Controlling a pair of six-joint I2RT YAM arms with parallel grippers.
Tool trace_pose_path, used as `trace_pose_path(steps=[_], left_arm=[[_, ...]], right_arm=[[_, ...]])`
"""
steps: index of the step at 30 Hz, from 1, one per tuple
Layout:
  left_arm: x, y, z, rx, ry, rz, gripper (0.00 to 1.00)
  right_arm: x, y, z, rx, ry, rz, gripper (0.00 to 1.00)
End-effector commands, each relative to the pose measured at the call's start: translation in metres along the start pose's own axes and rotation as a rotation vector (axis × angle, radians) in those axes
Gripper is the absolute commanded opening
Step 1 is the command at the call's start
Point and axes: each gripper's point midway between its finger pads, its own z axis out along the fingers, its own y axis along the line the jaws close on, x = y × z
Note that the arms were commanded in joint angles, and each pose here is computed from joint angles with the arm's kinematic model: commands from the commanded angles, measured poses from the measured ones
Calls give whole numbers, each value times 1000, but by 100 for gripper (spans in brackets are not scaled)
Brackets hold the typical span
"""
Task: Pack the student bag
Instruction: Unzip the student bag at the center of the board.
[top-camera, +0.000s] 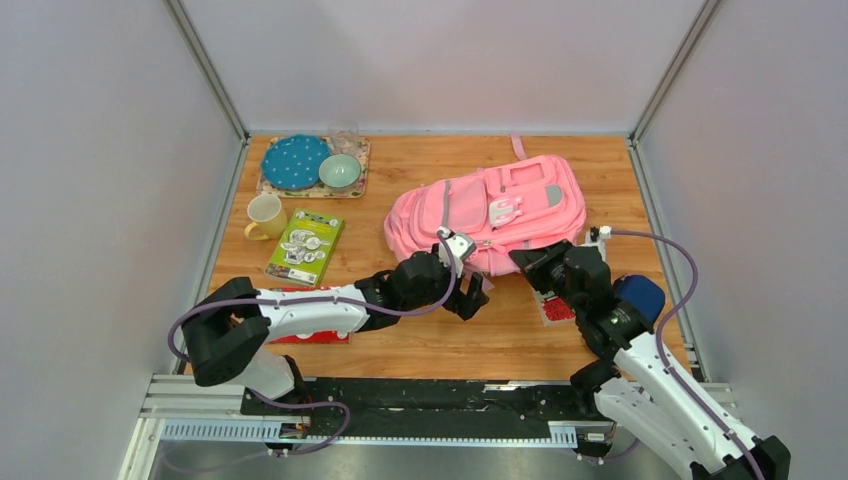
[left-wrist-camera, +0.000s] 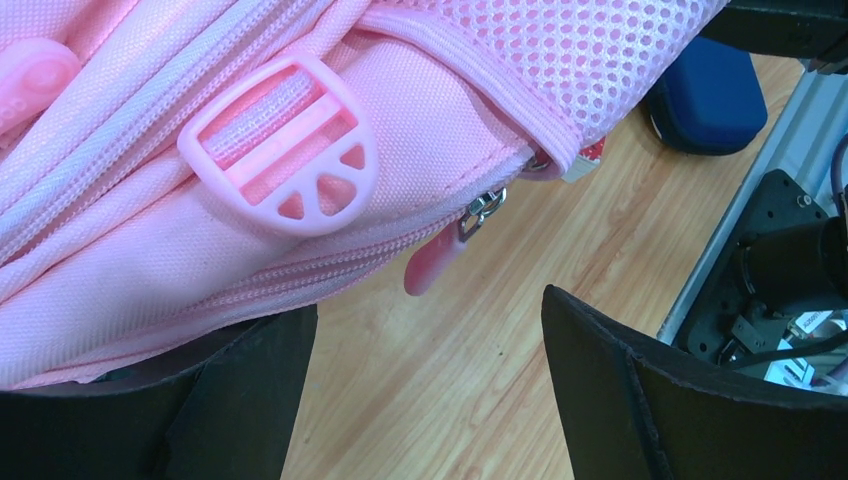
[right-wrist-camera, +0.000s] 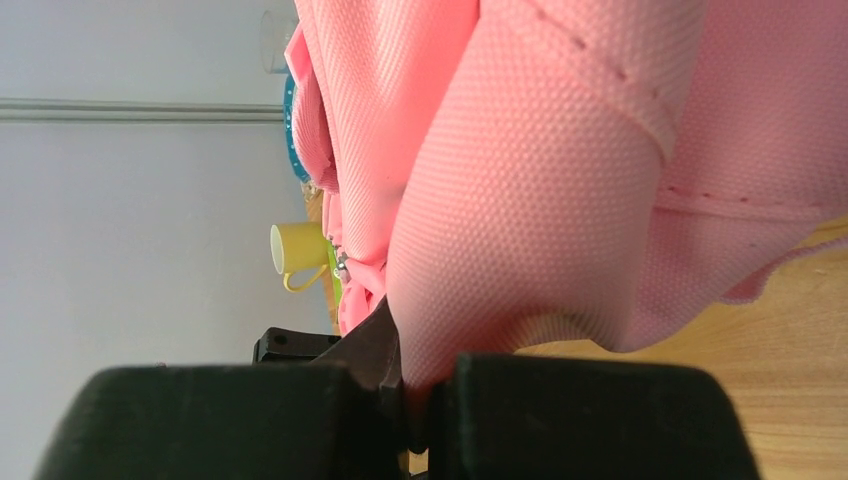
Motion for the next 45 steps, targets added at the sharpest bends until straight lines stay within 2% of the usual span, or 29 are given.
trace_pose_path(steps=[1,6,16,22,28,31,32,37,38,40,45], left_arm=[[-58,-18,7,44,-187,20,90],[-57,-31,8,63,-144,5,85],[-52,-32,-2,42,-163,10,88],[-67,-22,16,-25,-191,102,88],[-86,-18,16,-59,-284,118,83],[-90,-14,15,-80,-305,107,74],[-92,-14,14,-78,-322,103,66],[-102,-15,6,-69,-382,72,48],[-102,-16,5,-65,-387,70,41],[-106,-17,1,-61,-402,62,37],[-111,-18,-5,-57,-425,57,18]], right_arm=[[-1,49,-18,-179,26,1,0],[-4,48,-18,-168,11,-13,0],[-1,50,-17,-178,25,-33,0],[0,57,-24,-211,43,-32,0],[0,60,-30,-228,47,-26,0],[0,60,-30,-229,46,-26,0],[1,59,-30,-227,48,-26,0],[2,58,-26,-216,52,-32,0],[2,58,-26,-216,54,-32,0],[2,57,-25,-211,52,-37,0],[2,54,-22,-204,49,-39,0]])
